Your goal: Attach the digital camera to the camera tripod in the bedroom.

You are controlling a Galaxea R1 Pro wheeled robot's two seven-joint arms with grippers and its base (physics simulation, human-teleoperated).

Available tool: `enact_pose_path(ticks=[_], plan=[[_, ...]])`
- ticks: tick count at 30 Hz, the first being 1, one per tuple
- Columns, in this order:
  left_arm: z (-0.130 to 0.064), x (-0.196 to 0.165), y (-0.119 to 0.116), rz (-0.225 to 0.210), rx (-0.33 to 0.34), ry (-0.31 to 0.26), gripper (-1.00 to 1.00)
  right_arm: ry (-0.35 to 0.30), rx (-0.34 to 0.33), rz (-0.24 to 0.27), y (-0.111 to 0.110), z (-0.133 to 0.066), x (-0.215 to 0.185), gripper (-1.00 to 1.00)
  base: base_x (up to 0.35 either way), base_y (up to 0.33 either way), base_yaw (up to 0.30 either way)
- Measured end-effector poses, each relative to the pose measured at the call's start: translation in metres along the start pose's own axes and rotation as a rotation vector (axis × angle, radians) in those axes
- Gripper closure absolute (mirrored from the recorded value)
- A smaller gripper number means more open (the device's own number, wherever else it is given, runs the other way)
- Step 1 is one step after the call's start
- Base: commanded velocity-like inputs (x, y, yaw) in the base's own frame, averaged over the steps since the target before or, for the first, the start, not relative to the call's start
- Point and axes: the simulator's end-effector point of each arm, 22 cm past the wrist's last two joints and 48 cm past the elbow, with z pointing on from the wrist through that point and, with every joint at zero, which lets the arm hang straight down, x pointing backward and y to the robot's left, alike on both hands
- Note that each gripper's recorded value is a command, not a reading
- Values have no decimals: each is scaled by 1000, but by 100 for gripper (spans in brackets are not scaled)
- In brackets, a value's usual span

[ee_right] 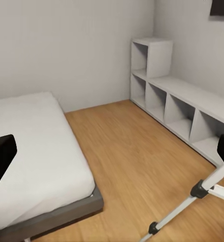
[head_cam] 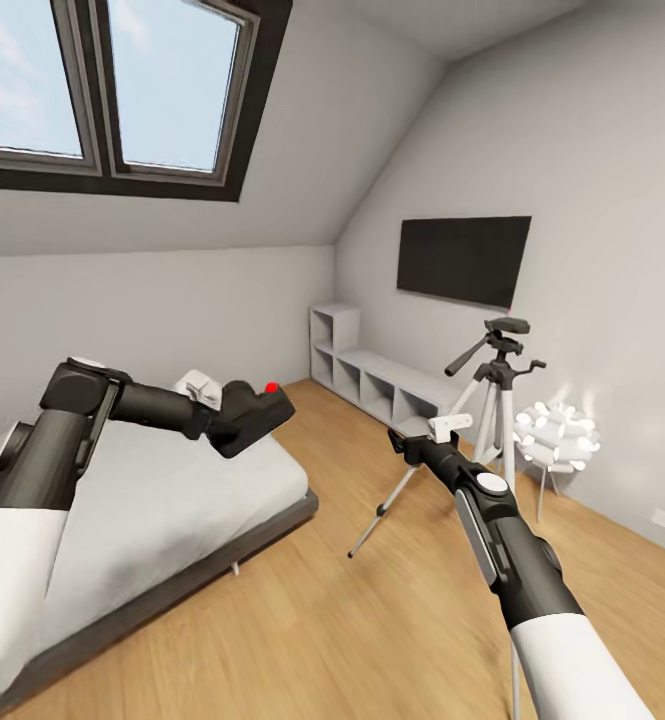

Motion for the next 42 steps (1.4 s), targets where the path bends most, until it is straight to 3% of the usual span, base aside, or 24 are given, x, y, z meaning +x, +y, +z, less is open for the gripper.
enact_pose_path(ticks=[7, 12, 22, 30, 35, 42], plan=[[-3, -30, 31, -69, 7, 92, 100, 0, 0, -1, 1, -2, -7, -100, 113, 1, 0], [-7, -44, 42, -67, -5, 165, 100, 0, 0, 0, 1, -4, -12, -100, 128, 43, 0], [2, -61, 25, 36, -10, 253, 100, 1, -1, 0, 2, -8, -22, -100, 98, 22, 0], [-5, -50, 43, 125, -127, 379, 100, 1, 0, -1, 3, -11, -28, -100, 64, 41, 0], [-13, -50, 52, 178, -173, 414, 100, 1, 0, -1, 3, -13, -33, -100, 80, 57, 0], [-22, -52, 50, 217, -164, 431, 100, 2, 0, -1, 4, -16, -38, -100, 18, 13, 0]])
